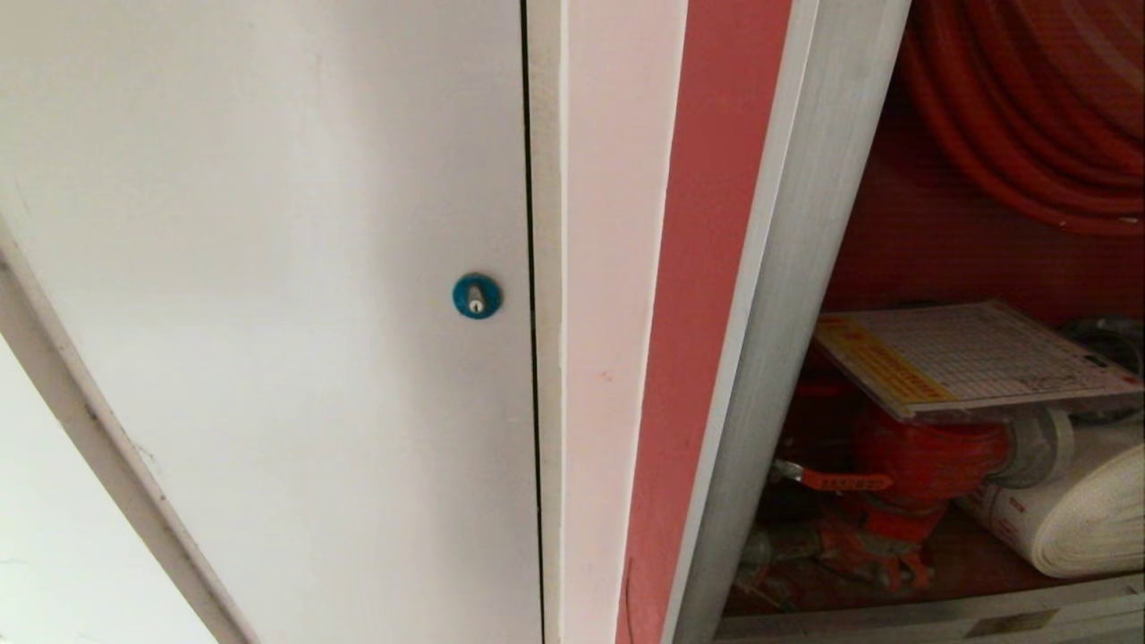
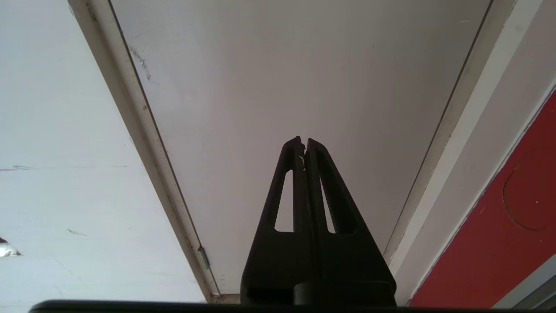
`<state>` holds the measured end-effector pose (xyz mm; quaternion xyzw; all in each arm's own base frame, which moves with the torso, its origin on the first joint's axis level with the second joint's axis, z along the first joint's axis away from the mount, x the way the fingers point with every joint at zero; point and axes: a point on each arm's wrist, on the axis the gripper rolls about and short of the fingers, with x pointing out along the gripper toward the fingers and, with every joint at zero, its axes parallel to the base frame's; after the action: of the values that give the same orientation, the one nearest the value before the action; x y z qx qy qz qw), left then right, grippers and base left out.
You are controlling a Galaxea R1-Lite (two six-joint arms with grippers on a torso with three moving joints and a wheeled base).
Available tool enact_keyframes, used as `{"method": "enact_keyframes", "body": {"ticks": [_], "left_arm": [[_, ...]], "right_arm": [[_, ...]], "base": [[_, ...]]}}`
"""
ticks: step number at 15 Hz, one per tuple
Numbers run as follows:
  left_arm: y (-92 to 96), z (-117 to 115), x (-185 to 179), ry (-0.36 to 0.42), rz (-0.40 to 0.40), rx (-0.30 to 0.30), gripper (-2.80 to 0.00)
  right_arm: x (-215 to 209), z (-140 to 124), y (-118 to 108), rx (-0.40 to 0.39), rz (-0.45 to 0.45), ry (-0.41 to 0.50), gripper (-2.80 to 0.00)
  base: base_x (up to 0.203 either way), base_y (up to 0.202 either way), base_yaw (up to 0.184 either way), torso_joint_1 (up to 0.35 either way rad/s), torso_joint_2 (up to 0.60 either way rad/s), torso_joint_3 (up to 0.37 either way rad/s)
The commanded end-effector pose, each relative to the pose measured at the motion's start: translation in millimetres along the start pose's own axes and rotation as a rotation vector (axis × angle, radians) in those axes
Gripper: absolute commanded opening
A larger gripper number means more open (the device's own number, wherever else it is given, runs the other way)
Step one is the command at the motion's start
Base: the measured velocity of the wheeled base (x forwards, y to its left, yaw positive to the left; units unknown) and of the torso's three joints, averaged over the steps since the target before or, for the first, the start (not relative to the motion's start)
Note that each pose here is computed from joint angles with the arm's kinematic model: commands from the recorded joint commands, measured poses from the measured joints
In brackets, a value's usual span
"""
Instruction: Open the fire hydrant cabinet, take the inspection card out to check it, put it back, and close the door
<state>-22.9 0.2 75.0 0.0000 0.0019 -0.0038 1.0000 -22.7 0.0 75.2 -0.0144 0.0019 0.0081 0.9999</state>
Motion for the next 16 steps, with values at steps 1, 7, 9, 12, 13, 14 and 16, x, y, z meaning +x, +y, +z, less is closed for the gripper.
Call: {"method": "enact_keyframes", "body": {"ticks": [1, 7, 9, 12, 13, 14, 16], "left_arm": [[0.0, 0.1, 0.1, 0.001, 0.0, 0.0, -2.8], [0.0, 0.3, 0.0, 0.0, 0.0, 0.0, -2.8], [0.0, 0.0, 0.1, 0.001, 0.001, 0.0, -2.8], [0.0, 0.4, 0.0, 0.0, 0.0, 0.001, -2.8], [0.0, 0.4, 0.0, -0.001, 0.0, 0.002, -2.8], [0.0, 0.4, -0.1, -0.001, 0.0, 0.002, -2.8], [0.0, 0.1, 0.0, 0.0, 0.0, 0.001, -2.8]], "right_arm": [[0.3, -0.4, 0.0, 0.0, 0.001, 0.004, -2.8], [0.3, -0.4, 0.0, 0.0, 0.0, 0.004, -2.8], [0.3, -0.4, 0.0, 0.0, 0.001, 0.004, -2.8], [0.3, -0.4, 0.0, 0.0, 0.001, 0.004, -2.8], [0.3, -0.4, 0.0, 0.0, 0.001, 0.004, -2.8], [0.3, -0.4, 0.0, 0.0, 0.001, 0.004, -2.8], [0.3, -0.4, 0.0, 0.0, -0.001, 0.004, -2.8]], "base": [[0.0, 0.0, 0.0, 0.0, 0.0, 0.0], [0.0, 0.0, 0.0, 0.0, 0.0, 0.0], [0.0, 0.0, 0.0, 0.0, 0.0, 0.0], [0.0, 0.0, 0.0, 0.0, 0.0, 0.0], [0.0, 0.0, 0.0, 0.0, 0.0, 0.0], [0.0, 0.0, 0.0, 0.0, 0.0, 0.0], [-0.115, 0.0, 0.0, 0.021, 0.01, 0.001]]}}
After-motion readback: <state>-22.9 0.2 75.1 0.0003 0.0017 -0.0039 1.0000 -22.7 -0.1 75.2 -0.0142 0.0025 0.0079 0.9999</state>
